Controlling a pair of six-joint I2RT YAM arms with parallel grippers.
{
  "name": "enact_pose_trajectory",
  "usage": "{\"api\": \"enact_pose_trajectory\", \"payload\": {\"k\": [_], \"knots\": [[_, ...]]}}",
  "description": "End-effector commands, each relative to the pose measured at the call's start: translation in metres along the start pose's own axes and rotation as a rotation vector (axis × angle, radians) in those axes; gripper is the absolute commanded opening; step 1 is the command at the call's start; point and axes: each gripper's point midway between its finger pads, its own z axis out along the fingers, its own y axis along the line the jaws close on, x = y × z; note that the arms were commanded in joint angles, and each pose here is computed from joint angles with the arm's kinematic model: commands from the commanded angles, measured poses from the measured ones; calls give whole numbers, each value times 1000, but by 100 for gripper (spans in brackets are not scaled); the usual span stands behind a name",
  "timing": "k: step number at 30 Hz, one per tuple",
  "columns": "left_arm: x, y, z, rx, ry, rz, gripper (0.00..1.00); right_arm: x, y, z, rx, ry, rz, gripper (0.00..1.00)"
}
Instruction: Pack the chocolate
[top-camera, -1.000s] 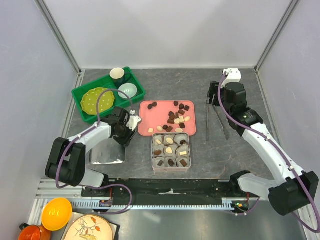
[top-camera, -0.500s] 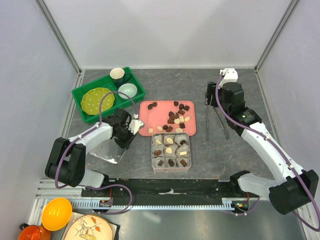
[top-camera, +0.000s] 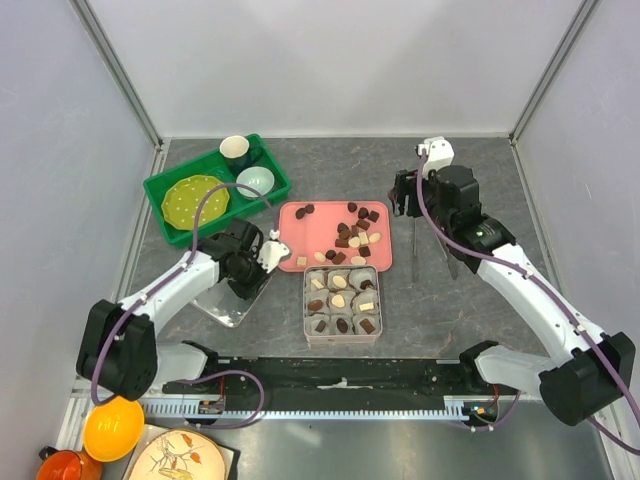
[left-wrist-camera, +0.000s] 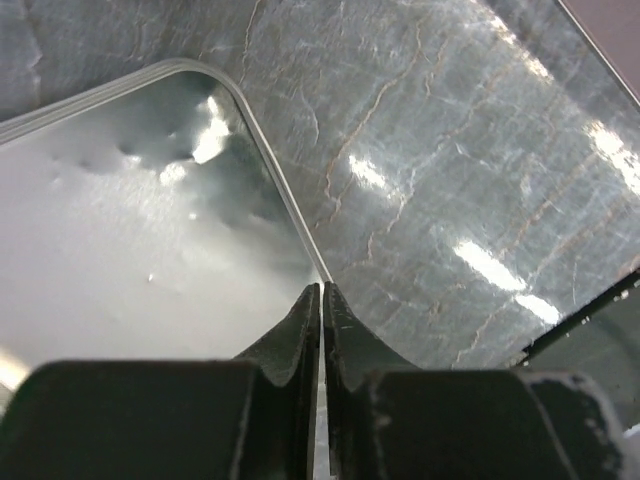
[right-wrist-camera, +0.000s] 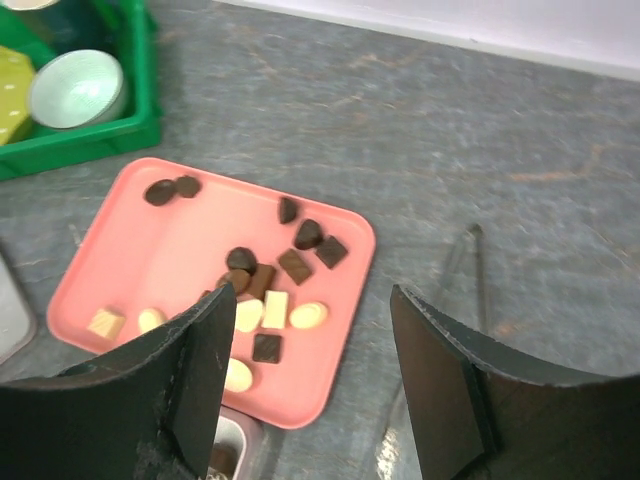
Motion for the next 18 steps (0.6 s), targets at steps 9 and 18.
{"api": "enact_pose_trajectory", "payload": {"k": [9, 18], "knots": [[-3, 1, -12, -27, -25, 26, 55, 6, 41, 3, -190, -67, -93, 73], [-1, 12, 17, -33, 30, 14, 47, 5, 45, 0, -194, -81, -93, 73]]}}
